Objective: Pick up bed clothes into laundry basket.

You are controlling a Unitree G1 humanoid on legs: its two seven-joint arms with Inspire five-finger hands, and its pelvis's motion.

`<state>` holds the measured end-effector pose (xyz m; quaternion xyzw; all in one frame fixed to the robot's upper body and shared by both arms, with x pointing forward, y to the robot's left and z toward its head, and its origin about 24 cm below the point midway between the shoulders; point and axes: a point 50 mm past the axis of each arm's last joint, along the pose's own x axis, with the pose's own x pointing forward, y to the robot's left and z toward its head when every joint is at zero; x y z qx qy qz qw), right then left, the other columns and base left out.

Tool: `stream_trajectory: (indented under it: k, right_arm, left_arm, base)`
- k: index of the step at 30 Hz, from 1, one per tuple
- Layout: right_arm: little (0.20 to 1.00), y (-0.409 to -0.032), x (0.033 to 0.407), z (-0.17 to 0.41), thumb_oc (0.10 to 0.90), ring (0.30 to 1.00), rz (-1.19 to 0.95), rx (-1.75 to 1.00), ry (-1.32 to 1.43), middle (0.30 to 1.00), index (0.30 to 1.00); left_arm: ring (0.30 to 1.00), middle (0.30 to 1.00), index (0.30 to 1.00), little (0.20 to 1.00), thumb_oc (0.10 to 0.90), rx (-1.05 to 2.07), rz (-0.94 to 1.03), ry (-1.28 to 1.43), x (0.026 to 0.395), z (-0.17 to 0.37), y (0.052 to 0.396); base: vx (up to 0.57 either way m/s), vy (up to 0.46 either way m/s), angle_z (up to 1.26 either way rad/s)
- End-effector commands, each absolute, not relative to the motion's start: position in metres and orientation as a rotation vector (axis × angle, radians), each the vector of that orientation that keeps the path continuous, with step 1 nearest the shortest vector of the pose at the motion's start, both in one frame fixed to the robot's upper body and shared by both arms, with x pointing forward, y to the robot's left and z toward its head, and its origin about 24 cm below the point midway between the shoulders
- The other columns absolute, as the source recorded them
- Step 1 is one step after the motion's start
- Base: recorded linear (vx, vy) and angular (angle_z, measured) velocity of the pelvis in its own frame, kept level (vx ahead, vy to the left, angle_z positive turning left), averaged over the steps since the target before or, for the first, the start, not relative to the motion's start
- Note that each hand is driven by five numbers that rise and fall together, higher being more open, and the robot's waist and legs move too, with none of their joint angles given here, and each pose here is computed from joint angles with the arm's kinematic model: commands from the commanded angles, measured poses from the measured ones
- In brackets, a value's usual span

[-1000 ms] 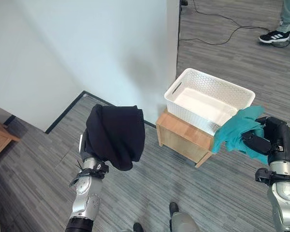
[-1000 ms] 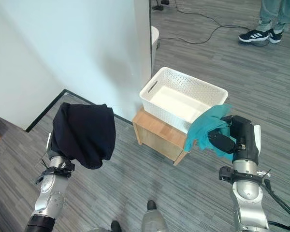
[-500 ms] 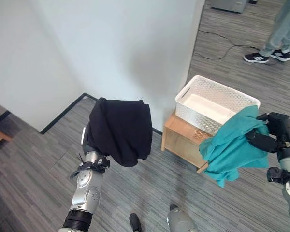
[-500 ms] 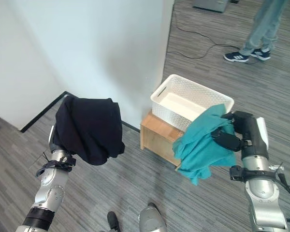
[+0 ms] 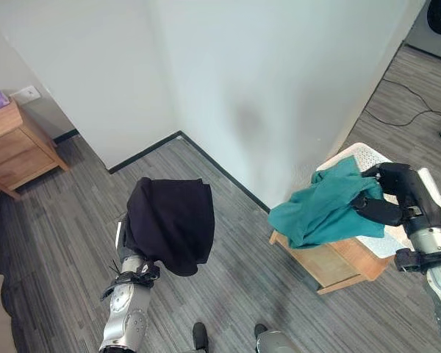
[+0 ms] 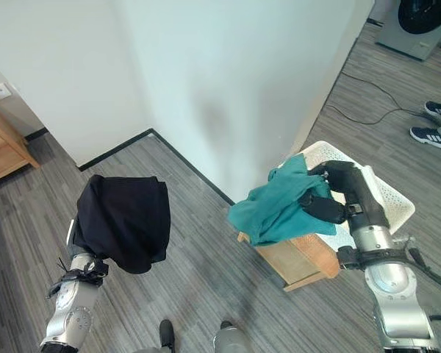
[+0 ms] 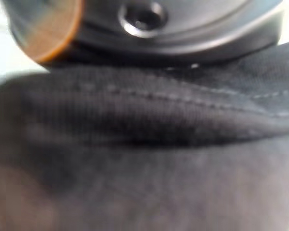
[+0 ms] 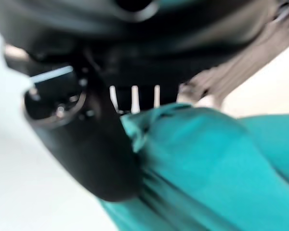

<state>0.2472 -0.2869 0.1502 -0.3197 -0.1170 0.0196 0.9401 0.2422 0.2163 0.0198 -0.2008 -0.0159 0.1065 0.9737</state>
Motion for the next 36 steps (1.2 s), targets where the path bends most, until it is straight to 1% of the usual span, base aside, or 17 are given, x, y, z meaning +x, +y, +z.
stream_trajectory:
  k: [1, 2, 3, 4, 5, 6, 7, 8, 10, 11, 12, 14, 24, 25, 26, 30, 36]
  right_arm:
    - [0.300, -0.256, 0.266, 0.222, 0.400, 0.300, 0.116, -0.682, -0.600, 0.300, 0.300]
    - [0.300, -0.256, 0.267, 0.223, 0.400, 0.300, 0.118, -0.681, -0.602, 0.300, 0.300]
    - [0.300, -0.241, 0.274, 0.236, 0.400, 0.300, 0.180, -0.704, -0.646, 0.300, 0.300]
    - [0.300, -0.240, 0.274, 0.236, 0.400, 0.300, 0.181, -0.704, -0.646, 0.300, 0.300]
    - [0.300, -0.234, 0.275, 0.240, 0.400, 0.300, 0.209, -0.712, -0.666, 0.300, 0.300]
    - [0.300, -0.220, 0.280, 0.248, 0.400, 0.300, 0.257, -0.710, -0.698, 0.300, 0.300]
    - [0.300, -0.220, 0.280, 0.248, 0.400, 0.300, 0.259, -0.711, -0.698, 0.300, 0.300]
    - [0.300, -0.212, 0.282, 0.252, 0.400, 0.300, 0.289, -0.710, -0.717, 0.300, 0.300]
    - [0.300, -0.208, 0.286, 0.253, 0.400, 0.300, 0.303, -0.708, -0.718, 0.300, 0.300]
    - [0.300, -0.198, 0.288, 0.251, 0.400, 0.300, 0.344, -0.700, -0.716, 0.300, 0.300]
    - [0.300, -0.198, 0.288, 0.251, 0.400, 0.300, 0.345, -0.700, -0.717, 0.300, 0.300]
    - [0.300, -0.188, 0.286, 0.249, 0.400, 0.300, 0.387, -0.686, -0.732, 0.300, 0.300]
    - [0.300, -0.184, 0.283, 0.237, 0.400, 0.300, 0.409, -0.660, -0.710, 0.300, 0.300]
    - [0.300, -0.196, 0.272, 0.217, 0.400, 0.300, 0.395, -0.625, -0.647, 0.300, 0.300]
    - [0.300, -0.203, 0.266, 0.209, 0.400, 0.300, 0.375, -0.589, -0.620, 0.300, 0.300]
    - [0.300, -0.224, 0.253, 0.194, 0.400, 0.300, 0.317, -0.564, -0.553, 0.300, 0.300]
    - [0.300, -0.228, 0.252, 0.195, 0.400, 0.300, 0.339, -0.555, -0.542, 0.300, 0.300]
  left_arm:
    - [0.300, 0.300, 0.300, 0.300, 0.400, -0.090, 0.183, -0.403, 0.269, 0.106, 0.238]
    - [0.300, 0.300, 0.300, 0.300, 0.400, -0.089, 0.187, -0.404, 0.269, 0.107, 0.239]
    - [0.300, 0.300, 0.300, 0.300, 0.400, -0.116, 0.148, -0.435, 0.272, 0.113, 0.232]
    - [0.300, 0.300, 0.300, 0.300, 0.400, -0.116, 0.148, -0.435, 0.272, 0.113, 0.232]
    - [0.300, 0.300, 0.300, 0.300, 0.400, -0.152, 0.122, -0.432, 0.273, 0.113, 0.226]
    - [0.300, 0.300, 0.300, 0.300, 0.400, -0.178, 0.059, -0.404, 0.274, 0.107, 0.212]
    - [0.300, 0.300, 0.300, 0.300, 0.400, -0.179, 0.060, -0.404, 0.274, 0.107, 0.212]
    - [0.300, 0.300, 0.300, 0.300, 0.400, -0.201, -0.003, -0.373, 0.273, 0.101, 0.198]
    - [0.300, 0.300, 0.300, 0.300, 0.400, -0.230, -0.064, -0.344, 0.272, 0.096, 0.185]
    - [0.300, 0.300, 0.300, 0.300, 0.400, -0.244, -0.122, -0.292, 0.270, 0.086, 0.173]
    - [0.300, 0.300, 0.300, 0.300, 0.400, -0.244, -0.122, -0.292, 0.270, 0.086, 0.173]
    - [0.300, 0.300, 0.300, 0.300, 0.400, -0.260, -0.183, -0.260, 0.267, 0.080, 0.162]
    - [0.300, 0.300, 0.300, 0.300, 0.400, -0.270, -0.152, -0.238, 0.263, 0.074, 0.169]
    - [0.300, 0.300, 0.300, 0.300, 0.400, -0.262, -0.126, -0.268, 0.274, 0.082, 0.179]
    - [0.300, 0.300, 0.300, 0.300, 0.400, -0.250, -0.134, -0.288, 0.278, 0.088, 0.181]
    - [0.300, 0.300, 0.300, 0.300, 0.400, -0.265, -0.142, -0.298, 0.278, 0.091, 0.181]
    - [0.300, 0.300, 0.300, 0.300, 0.400, -0.293, -0.057, -0.291, 0.264, 0.084, 0.203]
  base:
    - [-0.04, -0.010, 0.11]
    - [-0.08, -0.016, 0.17]
    - [-0.03, -0.007, 0.18]
    - [-0.05, -0.008, 0.15]
    - [-0.06, -0.009, 0.09]
    - [-0.06, -0.010, 0.09]
    - [-0.07, -0.018, 0.21]
    - [-0.06, -0.027, 0.28]
    - [-0.06, -0.070, 0.37]
    - [0.00, -0.072, 0.31]
    - [0.02, -0.107, 0.35]
    - [0.00, -0.095, 0.25]
    - [-0.02, -0.014, -0.09]
    - [-0.24, -0.264, 0.12]
    - [-0.26, -0.365, 1.00]
    - [-0.12, -0.321, 1.12]
    - [-0.24, -0.286, 0.42]
